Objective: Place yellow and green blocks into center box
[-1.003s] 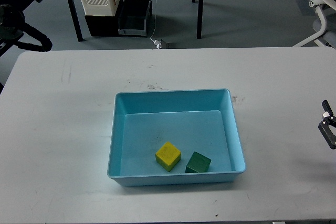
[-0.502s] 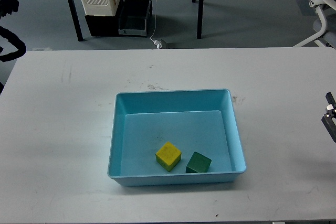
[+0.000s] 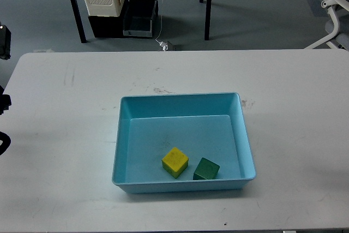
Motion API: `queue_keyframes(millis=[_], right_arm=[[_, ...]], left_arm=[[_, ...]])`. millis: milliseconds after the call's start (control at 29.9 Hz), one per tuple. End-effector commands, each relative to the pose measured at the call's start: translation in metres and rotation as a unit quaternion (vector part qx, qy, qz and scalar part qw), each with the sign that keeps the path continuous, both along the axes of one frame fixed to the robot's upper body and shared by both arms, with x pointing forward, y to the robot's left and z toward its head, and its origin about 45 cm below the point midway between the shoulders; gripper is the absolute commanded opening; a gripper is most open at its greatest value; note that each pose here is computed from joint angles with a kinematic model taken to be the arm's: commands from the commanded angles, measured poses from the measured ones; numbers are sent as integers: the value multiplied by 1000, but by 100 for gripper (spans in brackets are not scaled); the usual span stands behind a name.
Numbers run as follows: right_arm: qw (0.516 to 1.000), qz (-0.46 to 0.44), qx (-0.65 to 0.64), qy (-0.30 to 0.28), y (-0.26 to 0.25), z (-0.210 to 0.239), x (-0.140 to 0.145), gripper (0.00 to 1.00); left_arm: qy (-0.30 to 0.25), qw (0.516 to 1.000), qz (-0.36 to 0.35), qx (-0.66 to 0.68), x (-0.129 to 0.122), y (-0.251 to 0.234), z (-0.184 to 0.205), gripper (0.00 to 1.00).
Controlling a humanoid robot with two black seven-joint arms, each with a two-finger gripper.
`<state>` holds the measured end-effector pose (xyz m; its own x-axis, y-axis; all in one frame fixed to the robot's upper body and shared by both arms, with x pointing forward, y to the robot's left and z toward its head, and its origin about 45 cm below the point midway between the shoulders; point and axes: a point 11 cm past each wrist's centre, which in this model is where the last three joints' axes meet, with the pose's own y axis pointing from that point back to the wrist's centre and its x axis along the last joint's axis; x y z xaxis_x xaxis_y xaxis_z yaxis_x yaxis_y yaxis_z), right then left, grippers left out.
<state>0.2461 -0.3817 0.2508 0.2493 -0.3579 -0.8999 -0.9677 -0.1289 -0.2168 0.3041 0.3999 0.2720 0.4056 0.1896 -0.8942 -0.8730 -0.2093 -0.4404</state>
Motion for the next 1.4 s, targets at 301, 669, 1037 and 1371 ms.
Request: queue_keyframes(millis=[301,669,1037,1371], right_arm=[[1000,-1,6,1,-1,-2,-4,100],[999,26,45,16,15,-17,-11,100],[997,55,51,17,33,-27,-16,100],[997,49,54,19,29,-32,-23,100]], left_arm=[[51,996,8,-78,-65,-24,-51,100],[82,990,5,-115,-102,-47,-71,100],[85,987,-70,-121,-99,-82,-73,100],[94,978,-152,-105,-100,-110,-74,100]])
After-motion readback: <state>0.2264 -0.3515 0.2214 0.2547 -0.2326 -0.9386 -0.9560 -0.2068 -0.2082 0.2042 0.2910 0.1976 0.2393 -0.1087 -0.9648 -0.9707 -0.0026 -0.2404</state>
